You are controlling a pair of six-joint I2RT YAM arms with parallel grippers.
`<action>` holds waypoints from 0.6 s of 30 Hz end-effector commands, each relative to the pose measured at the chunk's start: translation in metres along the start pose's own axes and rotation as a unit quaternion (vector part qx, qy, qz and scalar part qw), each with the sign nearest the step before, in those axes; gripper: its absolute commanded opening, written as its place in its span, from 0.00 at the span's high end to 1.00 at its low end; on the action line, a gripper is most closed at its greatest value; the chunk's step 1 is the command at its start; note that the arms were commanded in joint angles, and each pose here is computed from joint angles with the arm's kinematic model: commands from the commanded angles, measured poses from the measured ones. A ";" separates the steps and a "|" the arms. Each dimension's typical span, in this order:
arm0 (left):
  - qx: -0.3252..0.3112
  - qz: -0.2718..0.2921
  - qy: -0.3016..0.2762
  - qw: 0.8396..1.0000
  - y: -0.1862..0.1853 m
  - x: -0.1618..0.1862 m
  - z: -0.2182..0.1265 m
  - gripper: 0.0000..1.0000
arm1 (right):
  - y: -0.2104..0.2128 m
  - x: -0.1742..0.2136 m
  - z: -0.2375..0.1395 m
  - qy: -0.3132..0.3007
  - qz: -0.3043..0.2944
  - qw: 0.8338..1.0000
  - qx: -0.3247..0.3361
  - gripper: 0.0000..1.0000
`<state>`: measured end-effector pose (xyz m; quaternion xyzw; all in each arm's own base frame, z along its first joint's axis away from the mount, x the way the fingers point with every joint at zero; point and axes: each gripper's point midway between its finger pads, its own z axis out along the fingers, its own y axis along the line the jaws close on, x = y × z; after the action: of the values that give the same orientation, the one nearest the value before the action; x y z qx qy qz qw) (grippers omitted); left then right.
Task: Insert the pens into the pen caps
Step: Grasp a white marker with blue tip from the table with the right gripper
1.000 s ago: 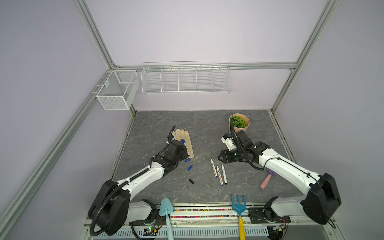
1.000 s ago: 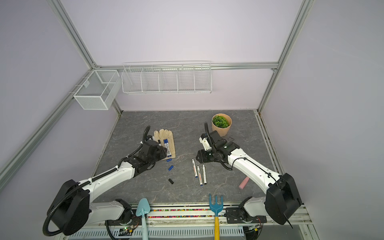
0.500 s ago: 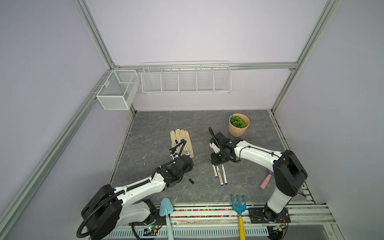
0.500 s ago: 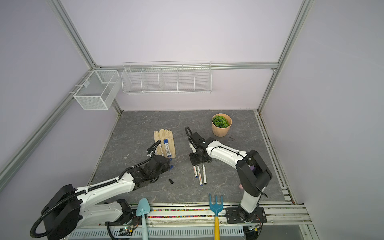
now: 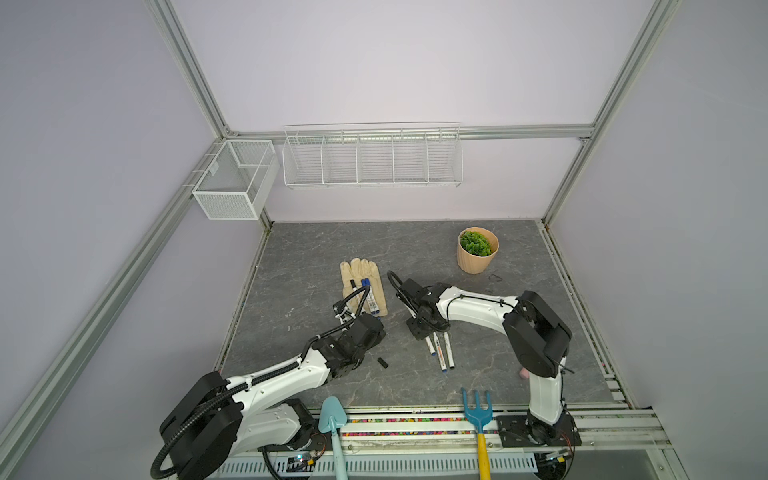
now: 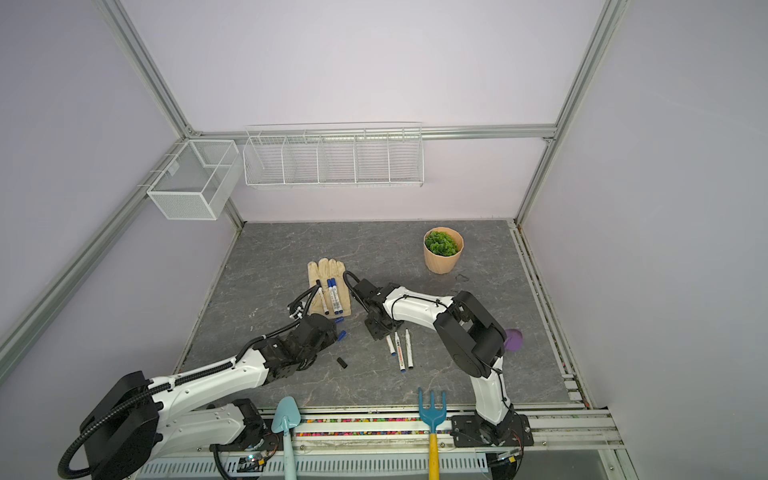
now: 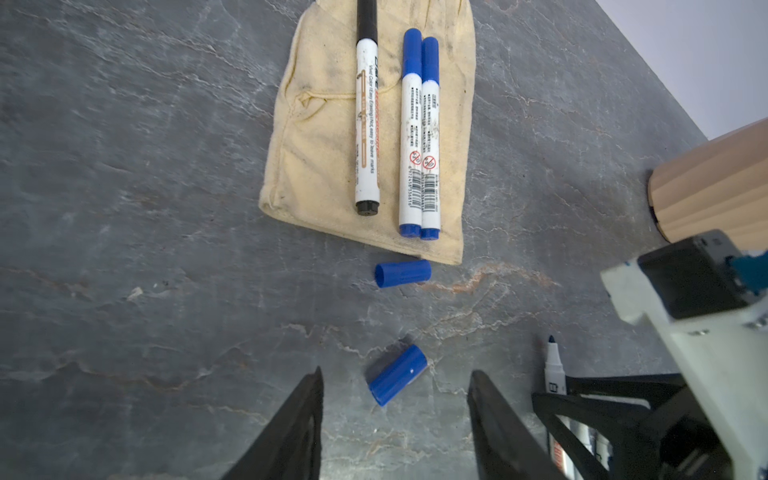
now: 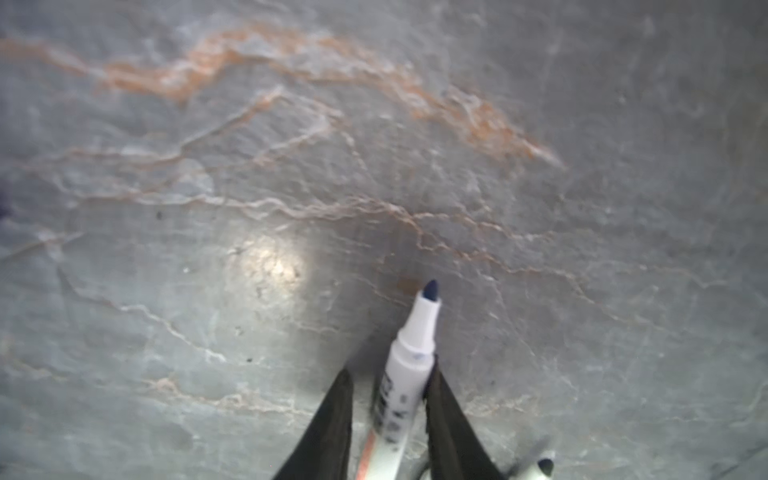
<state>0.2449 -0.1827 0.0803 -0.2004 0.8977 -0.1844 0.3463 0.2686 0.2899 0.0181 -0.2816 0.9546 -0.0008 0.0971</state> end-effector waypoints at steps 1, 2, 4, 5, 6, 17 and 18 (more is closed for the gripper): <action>0.002 0.004 -0.004 1.000 -0.003 -0.001 -0.001 0.45 | -0.002 0.012 0.014 0.016 -0.014 1.000 0.007 0.79; 0.006 0.010 -0.001 1.000 -0.007 0.000 -0.001 0.45 | 0.002 0.009 0.009 0.005 -0.014 1.000 -0.004 0.83; 0.015 0.016 0.003 1.000 -0.013 0.001 -0.001 0.45 | 0.006 -0.001 -0.006 -0.024 -0.019 0.999 -0.021 0.88; 0.025 0.026 0.004 0.999 -0.019 0.002 -0.001 0.45 | 0.007 -0.007 -0.017 -0.043 -0.016 0.998 -0.030 0.90; 0.033 0.034 0.006 0.999 -0.023 0.004 -0.001 0.44 | 0.008 -0.014 -0.030 -0.065 -0.010 0.997 -0.046 0.91; 0.200 0.116 0.014 0.973 -0.101 0.023 -0.020 0.43 | 0.004 -0.051 -0.118 -0.226 0.139 0.924 -0.274 0.92; 0.222 0.129 0.019 0.966 -0.109 0.027 -0.024 0.43 | 0.003 -0.050 -0.119 -0.231 0.151 0.917 -0.289 0.92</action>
<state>0.2358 -0.2528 0.1029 -0.0561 0.8887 -0.2778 0.3604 0.2899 0.3036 0.1424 -0.1799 0.9103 0.2820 0.2439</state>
